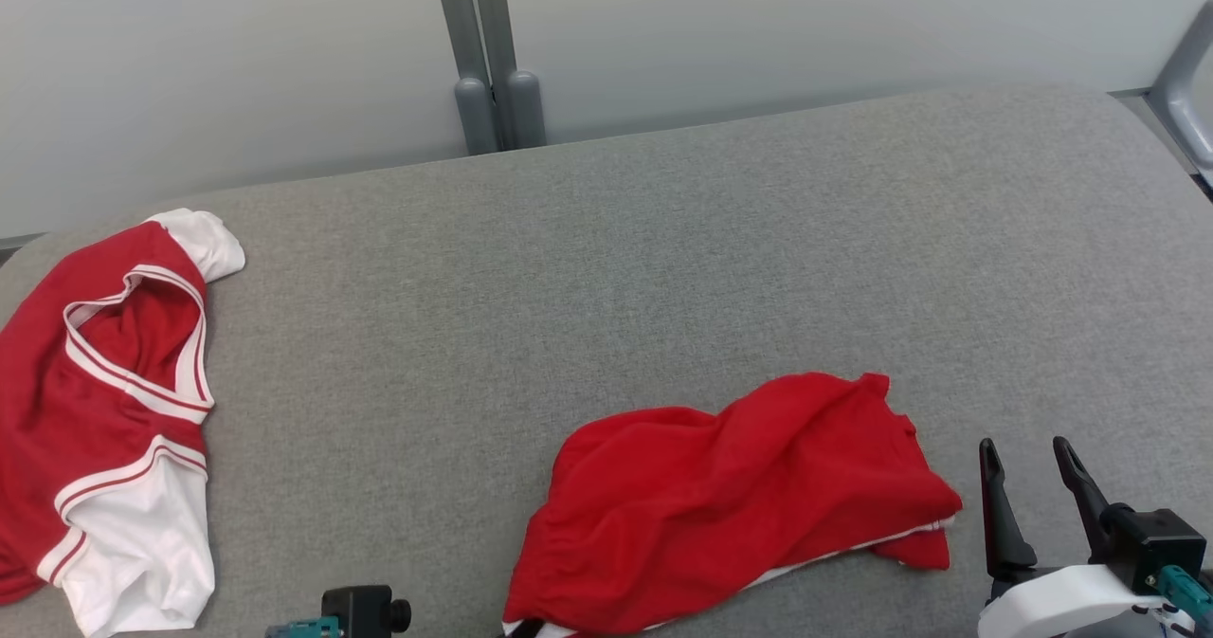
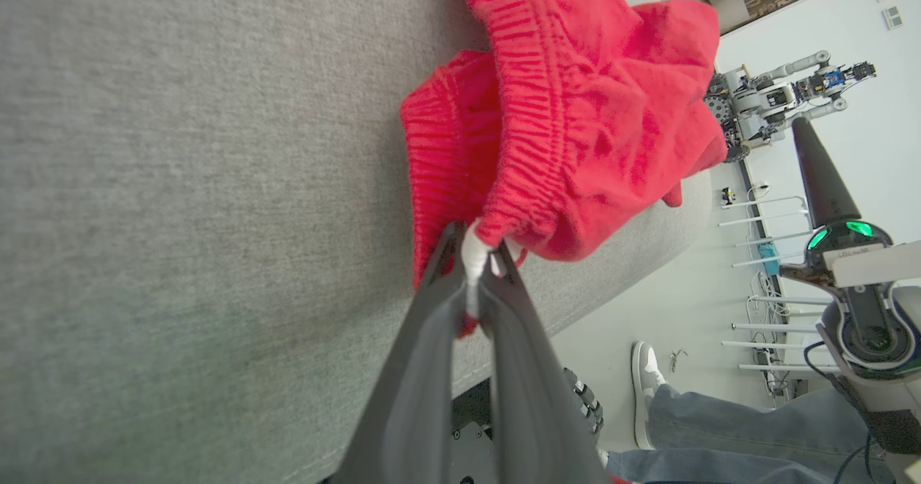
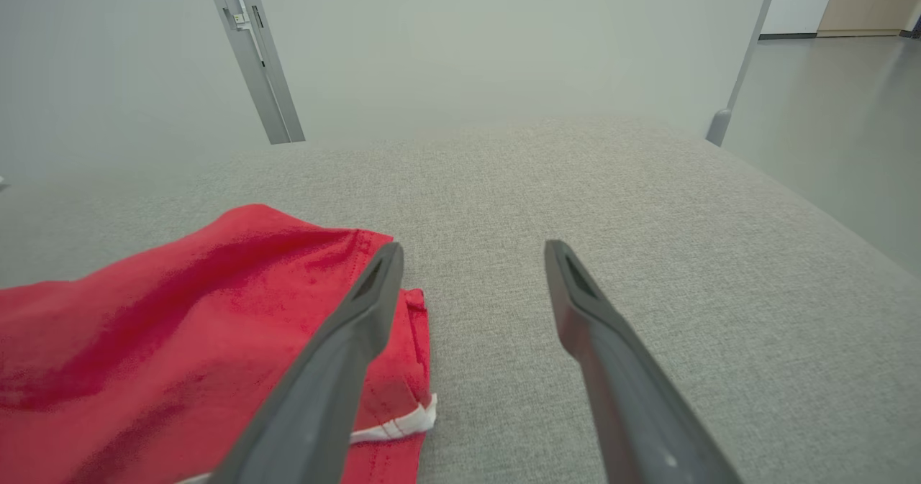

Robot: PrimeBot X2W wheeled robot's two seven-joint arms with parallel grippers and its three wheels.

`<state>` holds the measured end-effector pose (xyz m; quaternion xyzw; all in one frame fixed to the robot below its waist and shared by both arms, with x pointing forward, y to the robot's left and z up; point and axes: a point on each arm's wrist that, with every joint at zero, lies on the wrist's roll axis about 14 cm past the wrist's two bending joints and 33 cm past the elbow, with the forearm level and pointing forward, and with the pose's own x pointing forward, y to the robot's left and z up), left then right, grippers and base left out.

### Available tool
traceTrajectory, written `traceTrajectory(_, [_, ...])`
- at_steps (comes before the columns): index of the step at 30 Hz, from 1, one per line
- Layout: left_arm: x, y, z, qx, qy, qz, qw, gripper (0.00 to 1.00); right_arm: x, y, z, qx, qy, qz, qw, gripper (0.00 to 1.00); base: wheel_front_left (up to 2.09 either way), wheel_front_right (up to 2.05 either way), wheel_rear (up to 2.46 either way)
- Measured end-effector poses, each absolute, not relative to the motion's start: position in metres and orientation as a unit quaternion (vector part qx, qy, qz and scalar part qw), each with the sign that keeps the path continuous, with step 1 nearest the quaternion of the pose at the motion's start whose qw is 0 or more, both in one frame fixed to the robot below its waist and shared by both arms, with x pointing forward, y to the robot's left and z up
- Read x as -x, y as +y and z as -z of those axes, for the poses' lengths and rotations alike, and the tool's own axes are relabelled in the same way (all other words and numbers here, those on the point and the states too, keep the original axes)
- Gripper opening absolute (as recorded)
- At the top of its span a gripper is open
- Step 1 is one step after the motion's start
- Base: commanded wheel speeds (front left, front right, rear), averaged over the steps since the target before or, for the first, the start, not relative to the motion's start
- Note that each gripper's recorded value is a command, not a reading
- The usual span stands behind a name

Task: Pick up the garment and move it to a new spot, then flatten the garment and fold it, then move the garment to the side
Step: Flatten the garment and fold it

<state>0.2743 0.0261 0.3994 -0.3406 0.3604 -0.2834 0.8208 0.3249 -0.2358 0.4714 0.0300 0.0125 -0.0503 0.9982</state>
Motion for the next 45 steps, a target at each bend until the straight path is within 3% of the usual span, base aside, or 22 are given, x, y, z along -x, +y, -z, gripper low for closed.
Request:
traceTrajectory(1, [-0.276, 0.032, -0.398, 0.34, 0.353, 0.274, 0.827, 1.0, -0.327, -0.233, -0.472, -0.03, 0.012, 0.046, 0.998, 1.0, 0.0, 0.0, 0.0])
traceTrajectory(8, [-0.289, 0.077, -0.392, 0.247, 0.33, 0.232, 0.881, 1.0, -0.327, -0.232, -0.479, -0.025, 0.001, 0.039, 0.999, 1.0, 0.0, 0.0, 0.0])
traceTrajectory(14, [-0.309, 0.069, -0.444, 0.215, 0.25, 0.252, 0.91, 1.0, -0.314, -0.245, -0.479, -0.026, 0.0, 0.063, 0.998, 1.0, 0.0, 0.0, 0.0])
traceTrajectory(19, [-0.314, -0.013, -0.491, 0.189, 0.211, 0.385, 0.878, 1.0, -0.309, -0.251, -0.48, -0.025, -0.001, 0.076, 0.997, 1.0, 0.0, 0.0, 0.0])
traceTrajectory(24, [-0.351, -0.072, -0.501, 0.149, 0.198, 0.429, 0.868, 1.0, -0.316, -0.254, -0.487, -0.024, -0.01, 0.082, 0.996, 1.0, 0.0, 0.0, 0.0])
traceTrajectory(30, [-0.337, -0.127, -0.461, 0.118, 0.296, 0.498, 0.806, 1.0, -0.302, -0.272, -0.479, -0.024, 0.003, 0.118, 0.993, 1.0, 0.0, 0.0, 0.0])
traceTrajectory(36, [-0.316, -0.121, -0.39, 0.029, 0.411, 0.501, 0.761, 1.0, -0.29, -0.281, -0.473, -0.026, 0.015, 0.14, 0.99, 1.0, 0.0, 0.0, 0.0])
traceTrajectory(37, [-0.31, -0.119, -0.381, 0.015, 0.424, 0.504, 0.752, 0.0, -0.288, -0.28, -0.472, -0.027, 0.016, 0.141, 0.989, 1.0, 0.0, 0.0, 0.0])
traceTrajectory(41, [-0.324, -0.121, -0.378, 0.026, 0.397, 0.493, 0.774, 0.0, -0.286, -0.287, -0.476, -0.03, 0.011, 0.155, 0.987, 1.0, 0.0, 0.0, 0.0])
traceTrajectory(45, [-0.374, -0.115, -0.401, 0.052, 0.314, 0.45, 0.835, 0.0, -0.286, -0.289, -0.474, -0.031, 0.013, 0.158, 0.987, 1.0, 0.0, 0.0, 0.0])
